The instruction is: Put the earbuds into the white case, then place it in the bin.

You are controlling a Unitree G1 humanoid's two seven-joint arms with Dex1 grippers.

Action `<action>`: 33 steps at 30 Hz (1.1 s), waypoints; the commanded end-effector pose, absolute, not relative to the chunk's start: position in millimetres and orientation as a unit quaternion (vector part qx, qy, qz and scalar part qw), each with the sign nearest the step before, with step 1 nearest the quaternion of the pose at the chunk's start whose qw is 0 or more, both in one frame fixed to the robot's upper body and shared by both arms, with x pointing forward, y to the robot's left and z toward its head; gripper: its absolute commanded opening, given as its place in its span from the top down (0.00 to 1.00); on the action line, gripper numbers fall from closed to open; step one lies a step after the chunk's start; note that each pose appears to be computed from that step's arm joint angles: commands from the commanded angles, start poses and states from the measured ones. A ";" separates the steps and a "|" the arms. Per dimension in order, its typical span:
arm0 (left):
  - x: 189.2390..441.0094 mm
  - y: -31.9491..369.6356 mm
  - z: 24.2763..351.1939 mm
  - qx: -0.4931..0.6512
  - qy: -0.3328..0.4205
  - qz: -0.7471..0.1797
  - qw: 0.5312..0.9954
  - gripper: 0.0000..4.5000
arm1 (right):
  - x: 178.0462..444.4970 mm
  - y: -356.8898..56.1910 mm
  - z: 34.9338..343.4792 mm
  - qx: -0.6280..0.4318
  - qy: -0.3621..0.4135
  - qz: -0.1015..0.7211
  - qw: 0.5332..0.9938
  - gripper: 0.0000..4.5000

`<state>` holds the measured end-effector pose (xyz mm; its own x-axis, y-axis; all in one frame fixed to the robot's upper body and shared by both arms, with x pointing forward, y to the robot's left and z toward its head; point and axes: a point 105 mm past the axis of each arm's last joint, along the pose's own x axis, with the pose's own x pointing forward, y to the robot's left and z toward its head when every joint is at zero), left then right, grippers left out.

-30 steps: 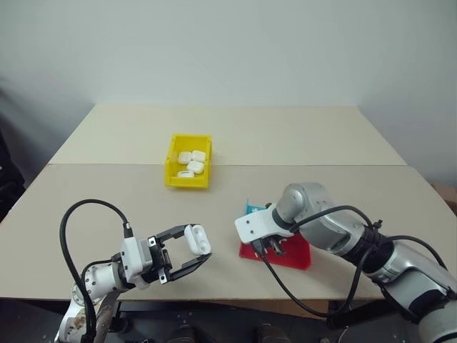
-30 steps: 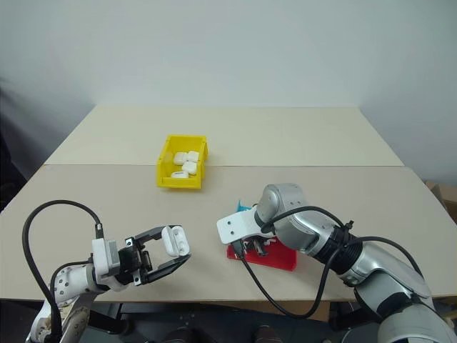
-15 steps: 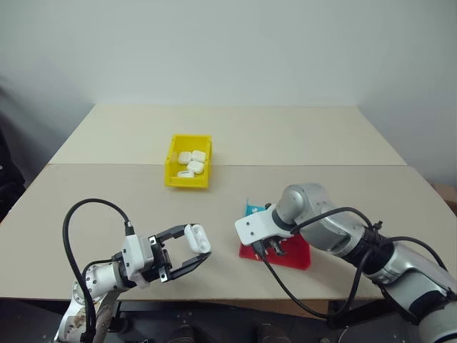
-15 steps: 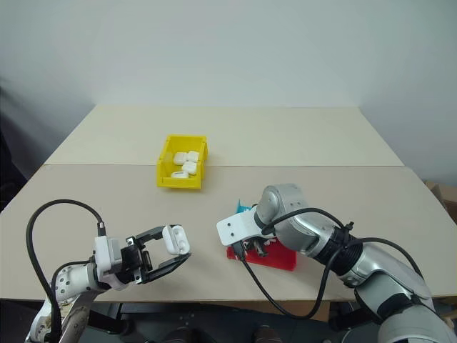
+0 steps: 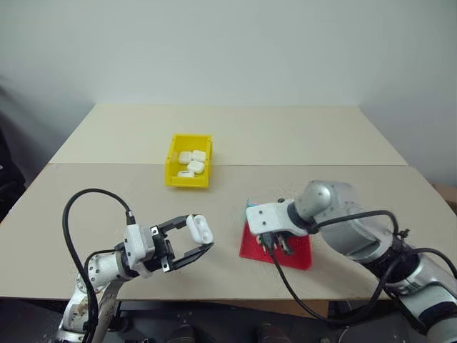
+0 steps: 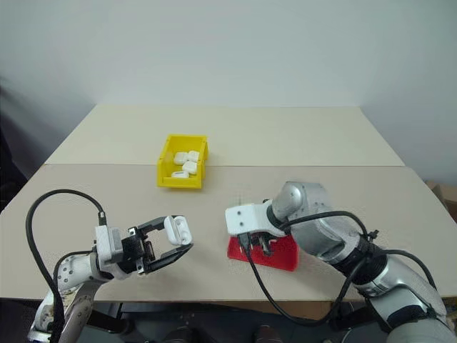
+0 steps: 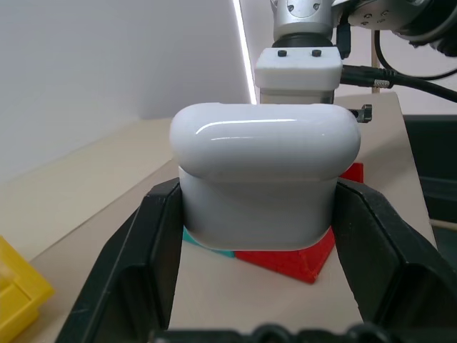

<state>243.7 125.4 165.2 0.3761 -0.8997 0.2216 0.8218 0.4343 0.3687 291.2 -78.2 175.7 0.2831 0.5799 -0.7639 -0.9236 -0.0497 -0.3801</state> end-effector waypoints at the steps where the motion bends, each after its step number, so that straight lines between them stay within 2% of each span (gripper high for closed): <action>1: 244.1 113.8 189.3 0.089 -0.223 -0.532 0.812 0.38 | 284.4 -88.4 227.6 -0.394 0.105 0.551 0.728 0.75; 6: 247.9 88.8 226.1 0.066 -0.258 -0.570 0.778 0.38 | 272.9 -115.3 274.0 -0.306 0.003 0.541 0.784 0.75; 11: 247.9 70.0 242.7 0.050 -0.254 -0.603 0.754 0.38 | 268.1 -127.5 309.8 -0.236 -0.115 0.516 0.815 0.75; 18: 244.3 58.0 261.0 0.040 -0.239 -0.635 0.734 0.38 | 243.0 -117.5 342.3 -0.144 -0.321 0.528 0.773 0.75; 23: 241.1 57.8 266.4 0.017 -0.251 -0.639 0.727 0.38 | 230.1 -105.7 333.2 -0.100 -0.367 0.574 0.726 0.75; 33: 232.4 61.1 270.0 0.018 -0.264 -0.648 0.715 0.38 | 230.9 -88.3 319.9 -0.100 -0.367 0.631 0.676 0.75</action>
<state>241.4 59.7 262.3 0.0566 -0.9385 0.3406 0.9286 0.1748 0.3273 237.9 -88.3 315.4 -0.0186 0.9280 0.3721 -0.8039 0.2074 -0.5575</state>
